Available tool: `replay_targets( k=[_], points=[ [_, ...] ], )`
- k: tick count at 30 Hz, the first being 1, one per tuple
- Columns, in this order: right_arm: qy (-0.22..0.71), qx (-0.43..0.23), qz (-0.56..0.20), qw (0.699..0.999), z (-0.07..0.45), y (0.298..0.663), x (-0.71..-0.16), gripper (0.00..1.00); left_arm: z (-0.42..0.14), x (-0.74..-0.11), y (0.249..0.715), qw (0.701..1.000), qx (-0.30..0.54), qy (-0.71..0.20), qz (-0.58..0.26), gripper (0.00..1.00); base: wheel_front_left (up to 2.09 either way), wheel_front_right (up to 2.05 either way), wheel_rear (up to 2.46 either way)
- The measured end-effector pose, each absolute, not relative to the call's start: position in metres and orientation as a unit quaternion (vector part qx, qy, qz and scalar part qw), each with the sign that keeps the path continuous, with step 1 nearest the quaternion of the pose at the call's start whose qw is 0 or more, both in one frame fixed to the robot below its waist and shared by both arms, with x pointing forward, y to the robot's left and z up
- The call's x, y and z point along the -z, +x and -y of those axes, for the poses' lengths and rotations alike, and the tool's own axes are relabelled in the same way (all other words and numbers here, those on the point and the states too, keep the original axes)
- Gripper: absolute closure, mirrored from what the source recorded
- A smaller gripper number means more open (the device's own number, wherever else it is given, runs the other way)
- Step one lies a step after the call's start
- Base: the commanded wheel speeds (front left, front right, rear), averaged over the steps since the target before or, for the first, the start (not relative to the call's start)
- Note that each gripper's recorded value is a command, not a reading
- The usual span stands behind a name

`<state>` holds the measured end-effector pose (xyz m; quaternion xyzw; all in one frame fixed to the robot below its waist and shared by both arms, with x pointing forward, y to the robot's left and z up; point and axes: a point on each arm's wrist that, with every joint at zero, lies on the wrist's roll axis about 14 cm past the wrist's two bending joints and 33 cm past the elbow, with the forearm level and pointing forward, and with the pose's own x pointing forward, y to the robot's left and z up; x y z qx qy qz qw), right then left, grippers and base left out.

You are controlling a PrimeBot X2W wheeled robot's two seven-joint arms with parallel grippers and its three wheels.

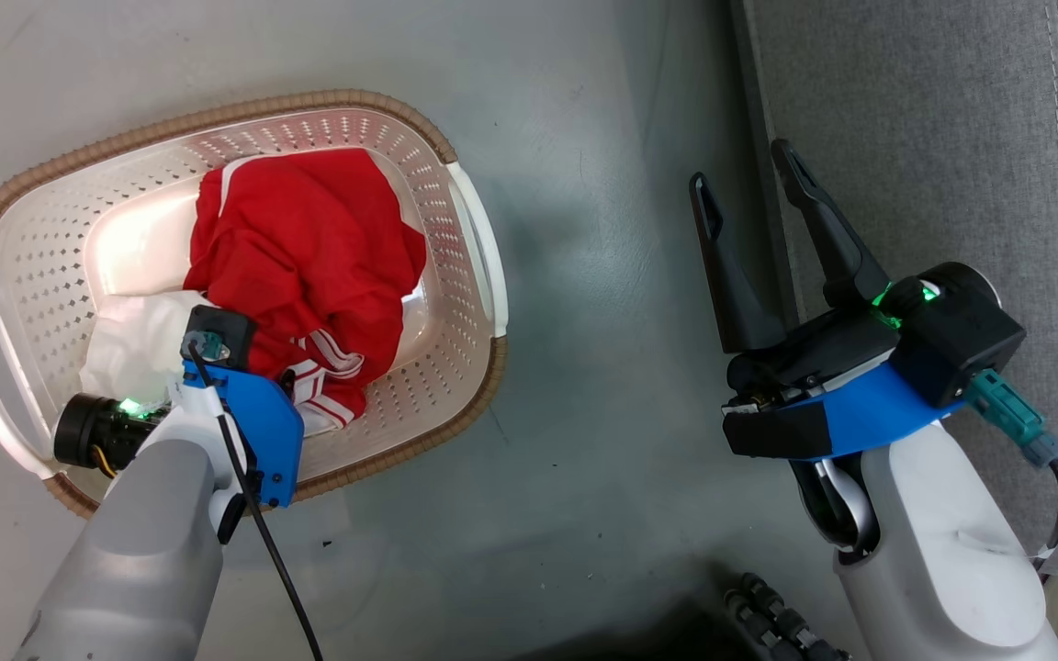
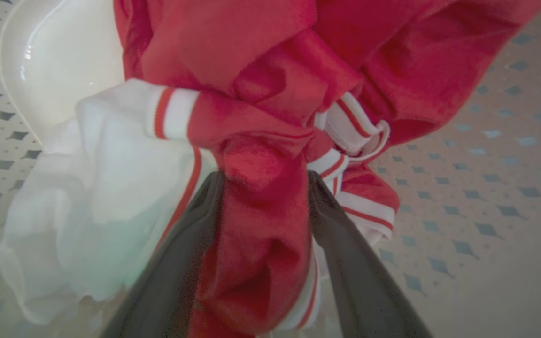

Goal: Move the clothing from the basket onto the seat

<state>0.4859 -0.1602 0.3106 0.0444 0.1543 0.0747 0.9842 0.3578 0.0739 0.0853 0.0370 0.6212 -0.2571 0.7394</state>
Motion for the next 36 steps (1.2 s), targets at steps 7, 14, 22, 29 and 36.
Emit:
replay_targets(
  k=[7, 14, 22, 29, 36],
  points=[
    [0.044, -0.073, -0.151, 0.985, 0.162, 0.487, -0.312, 0.00, -0.071, -0.084, 0.360, 0.748, 0.255, 0.031, -0.612, 1.00, 0.00, 0.00, 0.00],
    [0.047, -0.077, -0.139, 0.986, 0.159, 0.492, -0.322, 0.00, -0.067, -0.094, 0.364, 0.764, 0.250, 0.018, -0.595, 1.00, 0.00, 0.00, 0.00],
    [0.050, -0.081, -0.104, 0.990, 0.155, 0.490, -0.365, 0.00, -0.057, -0.147, 0.377, 0.814, 0.245, -0.002, -0.527, 1.00, 0.00, 0.00, 0.00],
    [0.052, -0.087, -0.080, 0.992, 0.147, 0.465, -0.407, 0.00, -0.031, -0.233, 0.399, 0.870, 0.261, -0.034, -0.417, 1.00, 0.00, 0.00, 0.00],
    [0.064, -0.109, -0.042, 0.991, 0.128, 0.438, -0.453, 0.00, -0.002, -0.350, 0.435, 0.913, 0.291, -0.056, -0.281, 1.00, 0.00, 0.00, 0.00]
  ],
)
